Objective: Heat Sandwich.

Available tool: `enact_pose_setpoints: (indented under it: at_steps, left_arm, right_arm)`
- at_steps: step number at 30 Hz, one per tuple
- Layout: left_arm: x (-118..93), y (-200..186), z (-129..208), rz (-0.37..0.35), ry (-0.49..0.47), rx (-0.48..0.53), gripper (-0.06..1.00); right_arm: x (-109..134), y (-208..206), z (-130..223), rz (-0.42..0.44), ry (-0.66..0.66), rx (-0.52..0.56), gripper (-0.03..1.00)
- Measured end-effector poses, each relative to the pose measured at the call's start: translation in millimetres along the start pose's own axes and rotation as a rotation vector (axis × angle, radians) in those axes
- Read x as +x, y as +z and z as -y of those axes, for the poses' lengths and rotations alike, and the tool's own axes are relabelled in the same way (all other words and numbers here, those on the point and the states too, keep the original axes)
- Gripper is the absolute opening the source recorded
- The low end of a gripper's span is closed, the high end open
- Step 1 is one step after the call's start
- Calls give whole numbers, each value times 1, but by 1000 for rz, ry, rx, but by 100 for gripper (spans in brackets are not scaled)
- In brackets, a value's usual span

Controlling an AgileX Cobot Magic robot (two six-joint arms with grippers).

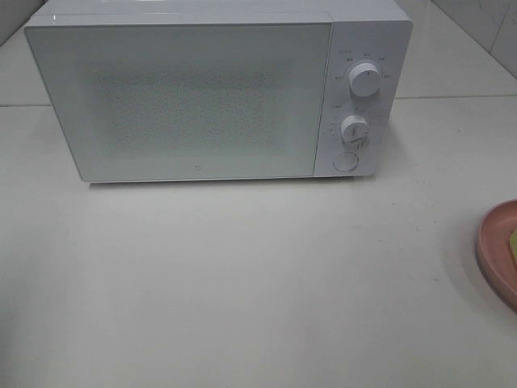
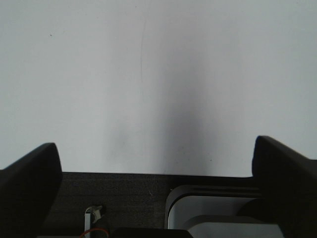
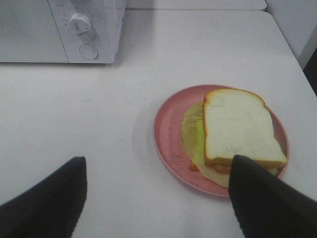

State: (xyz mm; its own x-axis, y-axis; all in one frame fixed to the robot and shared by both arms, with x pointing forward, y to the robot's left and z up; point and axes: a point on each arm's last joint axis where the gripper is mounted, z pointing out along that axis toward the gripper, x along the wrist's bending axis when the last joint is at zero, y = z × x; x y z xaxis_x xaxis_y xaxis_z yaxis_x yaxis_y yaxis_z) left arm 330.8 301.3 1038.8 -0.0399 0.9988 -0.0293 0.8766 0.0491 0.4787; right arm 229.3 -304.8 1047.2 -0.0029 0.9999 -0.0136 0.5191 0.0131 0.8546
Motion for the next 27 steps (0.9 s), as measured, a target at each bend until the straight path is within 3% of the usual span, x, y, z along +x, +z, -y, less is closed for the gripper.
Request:
enact_pose_setpoints:
  at_steps: [7,25,27]
  left_arm:
    - [1,-9,21,-2,21,-115,99]
    - [3,-56,73,1,42,-581,99]
    - [3,-58,76,1,43,-599,99]
  right_arm:
    - [0,0,0,0,0,0,76]
    - [0,0,0,0,0,0,76]
    - [0,0,0,0,0,0,76]
